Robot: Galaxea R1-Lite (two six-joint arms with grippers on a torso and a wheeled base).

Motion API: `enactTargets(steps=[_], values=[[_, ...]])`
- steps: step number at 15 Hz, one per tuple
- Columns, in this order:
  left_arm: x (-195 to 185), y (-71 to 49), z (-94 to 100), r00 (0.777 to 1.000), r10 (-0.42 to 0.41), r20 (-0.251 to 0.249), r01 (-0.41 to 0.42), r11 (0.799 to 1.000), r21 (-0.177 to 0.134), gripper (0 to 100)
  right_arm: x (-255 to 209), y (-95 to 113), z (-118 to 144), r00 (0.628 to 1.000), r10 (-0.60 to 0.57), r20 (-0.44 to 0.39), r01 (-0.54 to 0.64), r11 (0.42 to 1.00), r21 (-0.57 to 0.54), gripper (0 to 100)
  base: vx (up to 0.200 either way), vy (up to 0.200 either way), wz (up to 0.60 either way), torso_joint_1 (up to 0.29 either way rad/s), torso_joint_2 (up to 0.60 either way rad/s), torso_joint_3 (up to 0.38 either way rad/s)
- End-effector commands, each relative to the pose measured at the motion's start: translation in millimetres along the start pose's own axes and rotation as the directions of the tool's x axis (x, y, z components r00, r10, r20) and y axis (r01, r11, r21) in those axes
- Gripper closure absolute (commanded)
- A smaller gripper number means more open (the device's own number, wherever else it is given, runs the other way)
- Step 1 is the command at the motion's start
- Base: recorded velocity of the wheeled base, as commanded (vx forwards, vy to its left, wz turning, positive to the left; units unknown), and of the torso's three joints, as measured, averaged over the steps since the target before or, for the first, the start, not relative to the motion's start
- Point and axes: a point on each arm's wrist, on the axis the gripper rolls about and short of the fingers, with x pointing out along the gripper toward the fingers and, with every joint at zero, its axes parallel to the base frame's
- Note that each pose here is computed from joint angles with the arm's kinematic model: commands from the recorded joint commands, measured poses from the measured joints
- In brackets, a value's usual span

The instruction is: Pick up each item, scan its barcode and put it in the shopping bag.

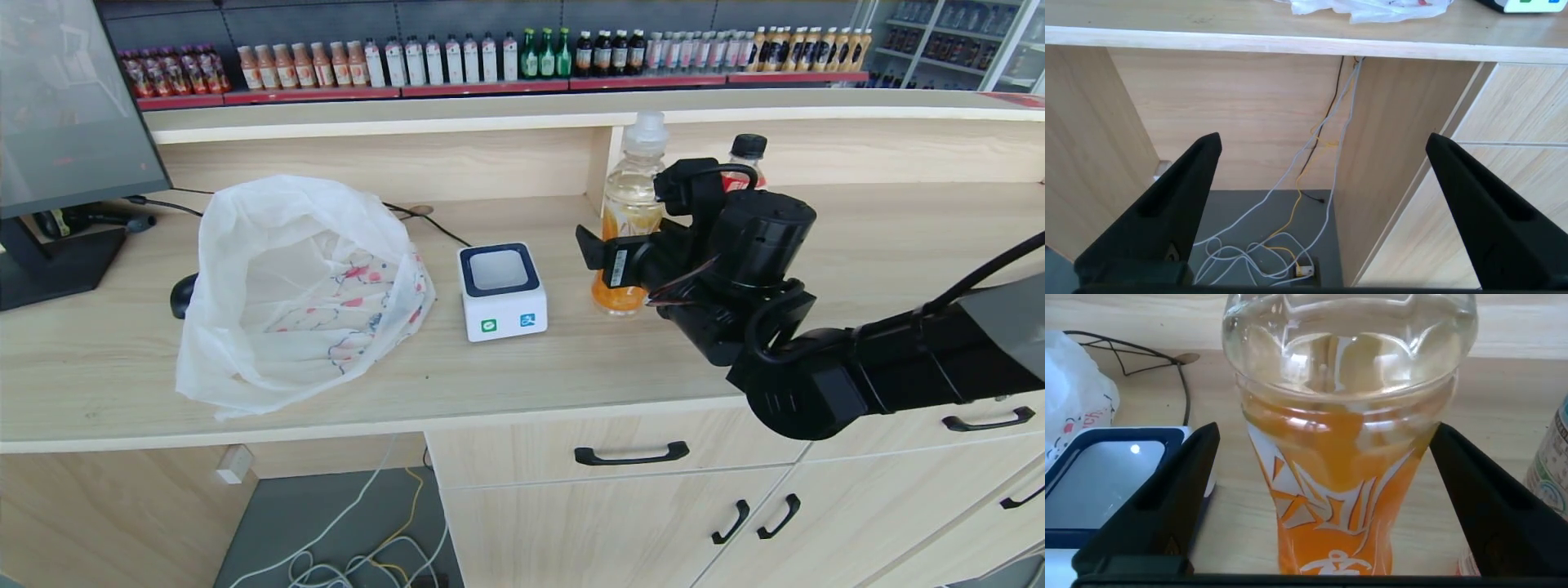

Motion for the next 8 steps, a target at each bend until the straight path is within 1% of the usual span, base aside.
enactTargets(steps=[1, 8], values=[[0, 0.0, 0.1, 1.000, 0.001, 0.001, -0.001, 1.000, 0.000, 0, 2, 0, 1, 1.000, -0.002, 0.007, 0.002, 1.000, -0.004, 0, 0.000, 0.000, 0.00, 0.000, 0.00, 0.000], [0, 0.0, 0.1, 1.000, 0.001, 0.001, -0.001, 1.000, 0.000, 0, 13, 1, -1, 1.000, -0.009, 0.024, 0.009, 1.000, -0.003, 0, 0.000, 0.000, 0.00, 0.000, 0.00, 0.000]])
